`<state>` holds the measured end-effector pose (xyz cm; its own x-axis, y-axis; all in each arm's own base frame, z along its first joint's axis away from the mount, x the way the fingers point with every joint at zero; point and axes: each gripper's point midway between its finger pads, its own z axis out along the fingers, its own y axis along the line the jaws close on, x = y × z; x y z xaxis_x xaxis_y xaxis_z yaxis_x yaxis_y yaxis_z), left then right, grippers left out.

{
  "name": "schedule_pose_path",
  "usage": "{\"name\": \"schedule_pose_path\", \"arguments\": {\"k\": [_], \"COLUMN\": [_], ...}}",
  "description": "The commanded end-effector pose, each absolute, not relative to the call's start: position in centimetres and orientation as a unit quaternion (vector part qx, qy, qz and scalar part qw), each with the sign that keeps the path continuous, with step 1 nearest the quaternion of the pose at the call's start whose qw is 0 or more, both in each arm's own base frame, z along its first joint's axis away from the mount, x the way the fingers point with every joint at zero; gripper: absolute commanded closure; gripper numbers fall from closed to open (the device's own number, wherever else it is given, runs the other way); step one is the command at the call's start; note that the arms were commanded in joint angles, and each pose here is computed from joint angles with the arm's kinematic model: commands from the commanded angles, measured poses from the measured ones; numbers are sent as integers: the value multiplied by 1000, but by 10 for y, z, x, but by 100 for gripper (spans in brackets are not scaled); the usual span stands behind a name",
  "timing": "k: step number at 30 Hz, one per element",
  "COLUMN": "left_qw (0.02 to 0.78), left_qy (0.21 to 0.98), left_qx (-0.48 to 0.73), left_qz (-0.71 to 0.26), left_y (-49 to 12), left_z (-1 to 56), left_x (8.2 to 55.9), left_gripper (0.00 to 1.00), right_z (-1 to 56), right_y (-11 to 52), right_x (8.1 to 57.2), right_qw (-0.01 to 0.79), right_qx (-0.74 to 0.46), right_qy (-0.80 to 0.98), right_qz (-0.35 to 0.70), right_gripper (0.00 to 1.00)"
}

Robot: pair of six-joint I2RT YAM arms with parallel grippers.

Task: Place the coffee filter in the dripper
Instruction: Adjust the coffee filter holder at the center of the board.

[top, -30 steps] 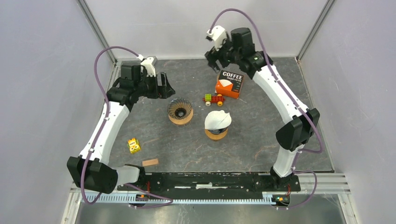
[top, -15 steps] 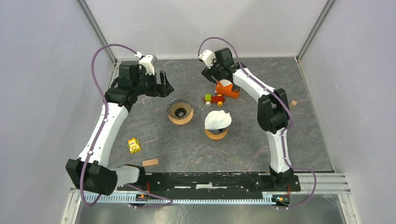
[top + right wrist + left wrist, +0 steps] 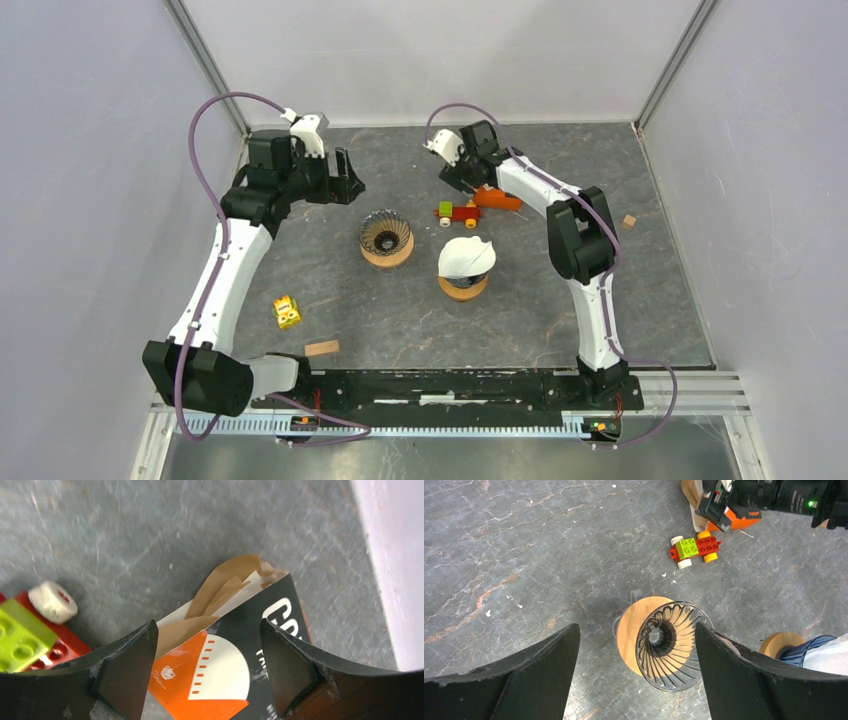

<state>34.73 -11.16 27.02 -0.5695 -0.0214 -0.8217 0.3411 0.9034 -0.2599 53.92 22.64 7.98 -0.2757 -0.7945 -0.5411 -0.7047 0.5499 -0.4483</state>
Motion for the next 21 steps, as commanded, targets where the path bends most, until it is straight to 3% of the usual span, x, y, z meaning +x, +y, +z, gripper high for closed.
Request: {"name": "schedule_pose_path", "arguments": {"k": [1, 21], "left_qw": [489, 491], "left_qy": [842, 825], "left_qx": [108, 117], "left_qz": [-201, -254], "left_y": [-113, -128], "left_z": [291, 296], "left_x": [353, 329], "left_gripper": [10, 9], "right_z": [111, 126], "right_y": [198, 56], "right_x": [534, 462], "right_qw": [389, 349], "right_qx": [-470, -419], "right_qy": [785, 822], "right_qz": [-104, -162], "right_gripper": [19, 23]}}
